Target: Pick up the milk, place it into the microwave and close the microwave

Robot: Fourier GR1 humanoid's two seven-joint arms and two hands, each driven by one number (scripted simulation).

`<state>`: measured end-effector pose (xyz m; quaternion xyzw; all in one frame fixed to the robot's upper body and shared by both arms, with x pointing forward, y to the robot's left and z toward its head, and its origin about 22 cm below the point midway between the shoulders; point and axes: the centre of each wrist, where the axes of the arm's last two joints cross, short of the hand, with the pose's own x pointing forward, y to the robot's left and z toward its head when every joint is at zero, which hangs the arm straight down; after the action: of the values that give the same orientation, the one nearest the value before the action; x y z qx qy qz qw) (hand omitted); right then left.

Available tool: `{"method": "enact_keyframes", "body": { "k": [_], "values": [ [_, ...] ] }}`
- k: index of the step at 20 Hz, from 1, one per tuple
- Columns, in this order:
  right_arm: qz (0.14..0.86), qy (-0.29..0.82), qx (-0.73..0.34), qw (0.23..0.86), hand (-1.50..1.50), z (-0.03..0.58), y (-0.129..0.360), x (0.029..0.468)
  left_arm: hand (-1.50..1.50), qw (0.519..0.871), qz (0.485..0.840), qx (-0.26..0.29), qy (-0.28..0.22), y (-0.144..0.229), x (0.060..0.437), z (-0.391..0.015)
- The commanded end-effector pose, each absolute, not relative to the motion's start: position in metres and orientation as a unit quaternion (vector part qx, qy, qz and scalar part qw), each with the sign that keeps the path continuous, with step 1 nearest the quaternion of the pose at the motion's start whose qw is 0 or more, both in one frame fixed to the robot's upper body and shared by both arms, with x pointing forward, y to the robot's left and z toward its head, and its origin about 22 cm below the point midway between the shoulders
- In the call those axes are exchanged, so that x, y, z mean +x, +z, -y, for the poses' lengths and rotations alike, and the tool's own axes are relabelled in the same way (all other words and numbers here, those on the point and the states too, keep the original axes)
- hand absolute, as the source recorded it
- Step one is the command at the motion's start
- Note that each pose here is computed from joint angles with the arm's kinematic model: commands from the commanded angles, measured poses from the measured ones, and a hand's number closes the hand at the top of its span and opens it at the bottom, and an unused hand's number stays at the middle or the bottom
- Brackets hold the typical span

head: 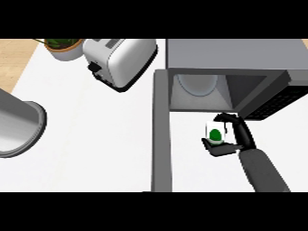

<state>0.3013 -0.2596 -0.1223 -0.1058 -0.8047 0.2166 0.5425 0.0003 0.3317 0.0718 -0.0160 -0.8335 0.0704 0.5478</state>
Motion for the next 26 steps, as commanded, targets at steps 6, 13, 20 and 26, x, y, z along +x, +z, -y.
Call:
{"method": "enact_keyframes", "body": {
  "k": [6, 13, 20, 26],
  "values": [
    [0.842, 0.221, -0.081, 0.486, 1.50, 0.203, -0.071, 0.332, -1.50, 0.557, 0.827, 0.000, 0.075, 0.078, -0.004, -0.344],
    [0.829, 0.208, -0.142, 0.499, 1.50, 0.202, -0.031, 0.358, -1.50, 0.559, 0.826, -0.010, 0.074, 0.062, -0.005, -0.343],
    [0.805, 0.227, -0.142, 0.530, 1.50, 0.193, 0.026, 0.412, -1.50, 0.569, 0.819, -0.008, 0.075, 0.059, 0.002, -0.355],
    [0.784, 0.220, -0.228, 0.534, 1.50, 0.188, 0.043, 0.434, -1.50, 0.564, 0.823, -0.020, 0.066, 0.060, 0.009, -0.359]
  ]
}}
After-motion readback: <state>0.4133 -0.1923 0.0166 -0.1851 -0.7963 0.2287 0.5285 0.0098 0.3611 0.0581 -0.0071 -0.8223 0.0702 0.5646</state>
